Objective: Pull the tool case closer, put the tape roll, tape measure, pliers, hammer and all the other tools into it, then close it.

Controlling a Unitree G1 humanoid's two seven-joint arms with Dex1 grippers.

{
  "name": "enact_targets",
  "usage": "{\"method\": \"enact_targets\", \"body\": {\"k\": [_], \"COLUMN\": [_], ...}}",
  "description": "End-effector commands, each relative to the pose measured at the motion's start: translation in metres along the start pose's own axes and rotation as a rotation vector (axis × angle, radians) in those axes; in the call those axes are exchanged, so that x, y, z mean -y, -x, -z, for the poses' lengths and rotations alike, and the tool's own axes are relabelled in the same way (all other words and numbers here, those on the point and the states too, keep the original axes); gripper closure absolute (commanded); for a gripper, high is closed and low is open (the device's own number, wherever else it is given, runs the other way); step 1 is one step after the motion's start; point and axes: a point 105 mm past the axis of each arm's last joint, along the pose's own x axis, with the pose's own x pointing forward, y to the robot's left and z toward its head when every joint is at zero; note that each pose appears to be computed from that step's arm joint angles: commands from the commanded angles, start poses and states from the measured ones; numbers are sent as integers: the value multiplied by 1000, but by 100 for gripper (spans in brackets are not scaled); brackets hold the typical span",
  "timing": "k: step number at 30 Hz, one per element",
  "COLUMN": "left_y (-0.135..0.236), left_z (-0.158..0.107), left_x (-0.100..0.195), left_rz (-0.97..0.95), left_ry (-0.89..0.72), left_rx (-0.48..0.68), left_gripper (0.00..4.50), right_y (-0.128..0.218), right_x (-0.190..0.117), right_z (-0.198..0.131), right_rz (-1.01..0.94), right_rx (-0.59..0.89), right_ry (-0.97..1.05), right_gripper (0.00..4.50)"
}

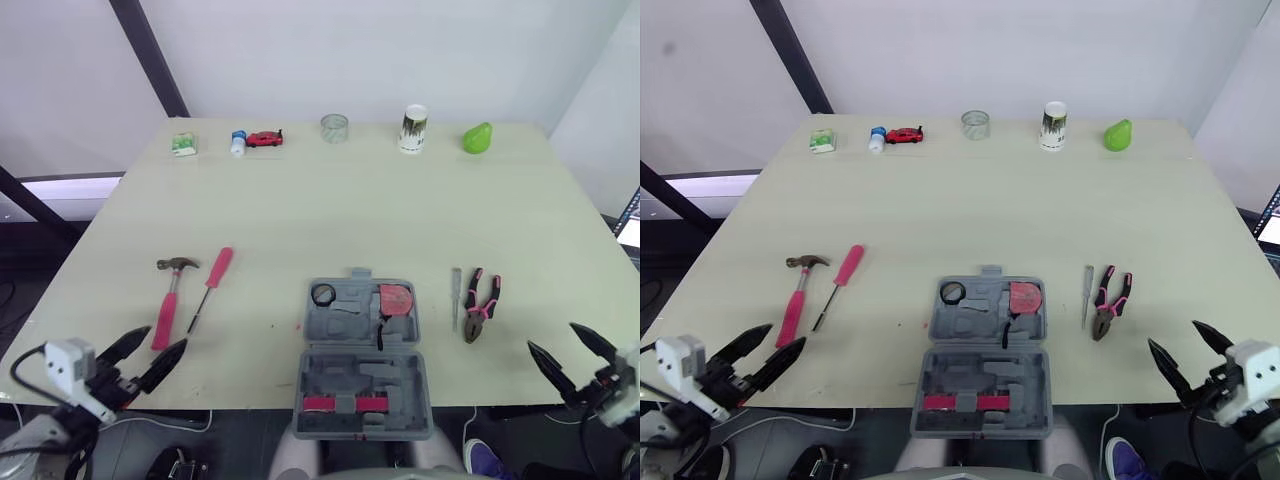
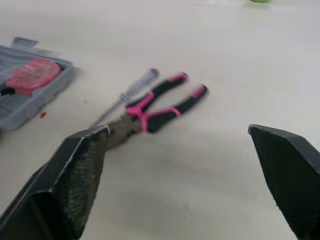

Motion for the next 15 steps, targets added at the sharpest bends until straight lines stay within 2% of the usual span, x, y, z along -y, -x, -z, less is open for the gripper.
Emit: {"method": "enact_targets", "body": {"k": [1,7,12,15], "left_y": [29,48,47,36], "left_z": [4,19,23,16], "left_x": [-25,-37,-35,-30], "left_rz": [-123,-191,-174,-135], "left_ry": [-16,16,7,-17], "left_rx": [-11,-42,-47,-27], "left_gripper": [0,0,0,0], "right_y": [26,51,41,24], "right_x": [10,16,14,5], "right_z": [2,21,15,8], "right_rz": [59,108,102,51], "right_rx": [10,-48,-26,-7], "right_ry": [6,-10,-9,7], "right_gripper": [5,5,5,5]}}
